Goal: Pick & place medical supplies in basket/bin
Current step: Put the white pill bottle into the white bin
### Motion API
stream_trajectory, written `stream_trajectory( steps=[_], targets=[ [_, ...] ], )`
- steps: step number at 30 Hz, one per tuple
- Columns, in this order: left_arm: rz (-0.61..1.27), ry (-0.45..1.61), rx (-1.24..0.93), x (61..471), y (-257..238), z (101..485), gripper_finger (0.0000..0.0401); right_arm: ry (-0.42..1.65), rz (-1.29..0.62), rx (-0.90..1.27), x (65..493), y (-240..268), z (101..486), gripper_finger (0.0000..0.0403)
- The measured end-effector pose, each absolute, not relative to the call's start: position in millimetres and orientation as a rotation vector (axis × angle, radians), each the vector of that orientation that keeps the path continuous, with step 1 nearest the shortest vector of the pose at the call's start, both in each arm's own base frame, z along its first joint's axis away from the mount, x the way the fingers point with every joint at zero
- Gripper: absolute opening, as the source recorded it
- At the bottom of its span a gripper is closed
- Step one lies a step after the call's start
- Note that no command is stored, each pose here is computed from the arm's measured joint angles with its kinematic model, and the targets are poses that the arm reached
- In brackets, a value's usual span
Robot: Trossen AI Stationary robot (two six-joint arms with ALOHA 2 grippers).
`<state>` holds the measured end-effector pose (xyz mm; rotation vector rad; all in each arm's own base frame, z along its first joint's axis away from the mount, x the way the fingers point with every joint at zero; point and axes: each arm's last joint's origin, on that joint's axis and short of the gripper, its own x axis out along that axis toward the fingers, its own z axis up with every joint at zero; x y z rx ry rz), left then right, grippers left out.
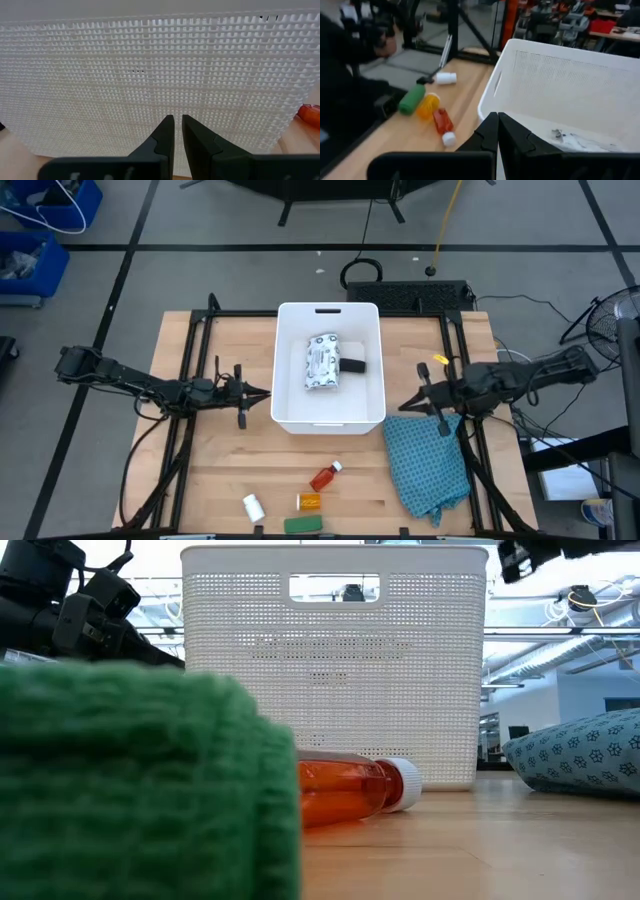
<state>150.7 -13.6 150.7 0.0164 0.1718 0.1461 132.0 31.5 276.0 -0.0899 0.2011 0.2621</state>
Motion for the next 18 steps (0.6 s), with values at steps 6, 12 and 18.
stream_trajectory(
  steps=[6,12,18],
  targets=[
    [0.146,0.173,0.017,151,-14,151,0.0042,0.139,0.2,-0.031,120,27,247,0.0],
    [0.146,0.198,0.022,150,-14,148,0.0042,-0.025,0.159,-0.089,120,26,220,0.0],
    [0.146,0.249,0.033,149,-13,143,0.0042,-0.047,0.091,-0.141,120,24,195,0.0]
  ],
)
